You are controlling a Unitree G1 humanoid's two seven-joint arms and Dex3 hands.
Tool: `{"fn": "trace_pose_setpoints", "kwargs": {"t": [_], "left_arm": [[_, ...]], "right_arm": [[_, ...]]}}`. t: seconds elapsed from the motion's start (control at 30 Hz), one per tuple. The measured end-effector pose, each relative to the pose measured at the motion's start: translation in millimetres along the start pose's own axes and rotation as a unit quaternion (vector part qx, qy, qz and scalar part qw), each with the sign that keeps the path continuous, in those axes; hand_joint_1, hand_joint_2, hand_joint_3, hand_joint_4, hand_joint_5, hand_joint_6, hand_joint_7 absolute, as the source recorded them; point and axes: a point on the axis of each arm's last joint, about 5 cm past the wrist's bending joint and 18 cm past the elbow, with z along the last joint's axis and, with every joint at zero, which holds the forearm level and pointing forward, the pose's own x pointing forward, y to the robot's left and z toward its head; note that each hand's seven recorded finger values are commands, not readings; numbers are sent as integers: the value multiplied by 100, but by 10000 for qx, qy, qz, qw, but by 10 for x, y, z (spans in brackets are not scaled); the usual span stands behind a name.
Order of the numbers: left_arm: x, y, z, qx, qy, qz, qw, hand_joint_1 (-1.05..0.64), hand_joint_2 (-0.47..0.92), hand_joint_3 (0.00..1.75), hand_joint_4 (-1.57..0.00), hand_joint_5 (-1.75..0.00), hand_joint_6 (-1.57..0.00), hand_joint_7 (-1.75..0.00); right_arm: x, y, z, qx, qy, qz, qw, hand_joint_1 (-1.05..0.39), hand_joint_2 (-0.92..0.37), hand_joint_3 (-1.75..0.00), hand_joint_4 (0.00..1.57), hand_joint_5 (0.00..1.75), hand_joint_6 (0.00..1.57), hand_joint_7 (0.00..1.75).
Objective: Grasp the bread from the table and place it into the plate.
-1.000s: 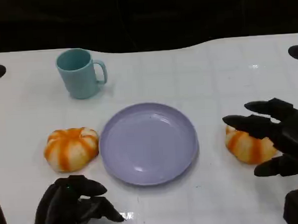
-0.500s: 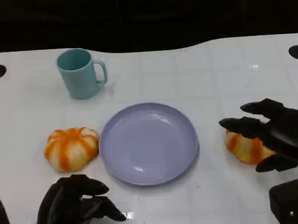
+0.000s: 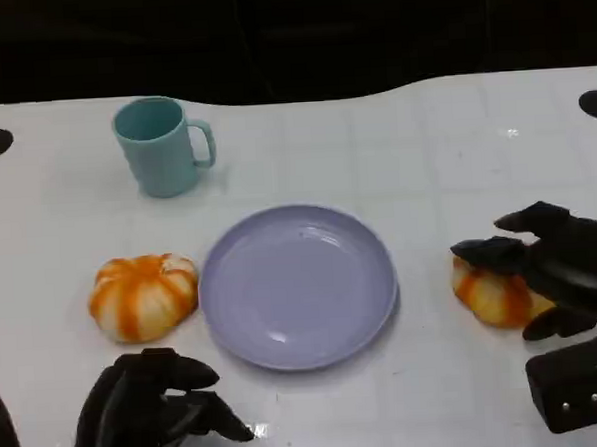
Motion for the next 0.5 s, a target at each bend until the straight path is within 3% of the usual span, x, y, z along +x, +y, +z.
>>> {"fn": "trace_pose_setpoints", "kwargs": {"t": [0.5], "left_arm": [[1, -8, 4, 1, -21, -14, 10000, -94, 63, 0, -157, -43, -157, -17]], "right_arm": [[115, 18, -59, -20, 185, 481, 9987, -37, -81, -1, 7, 43, 30, 1]]}}
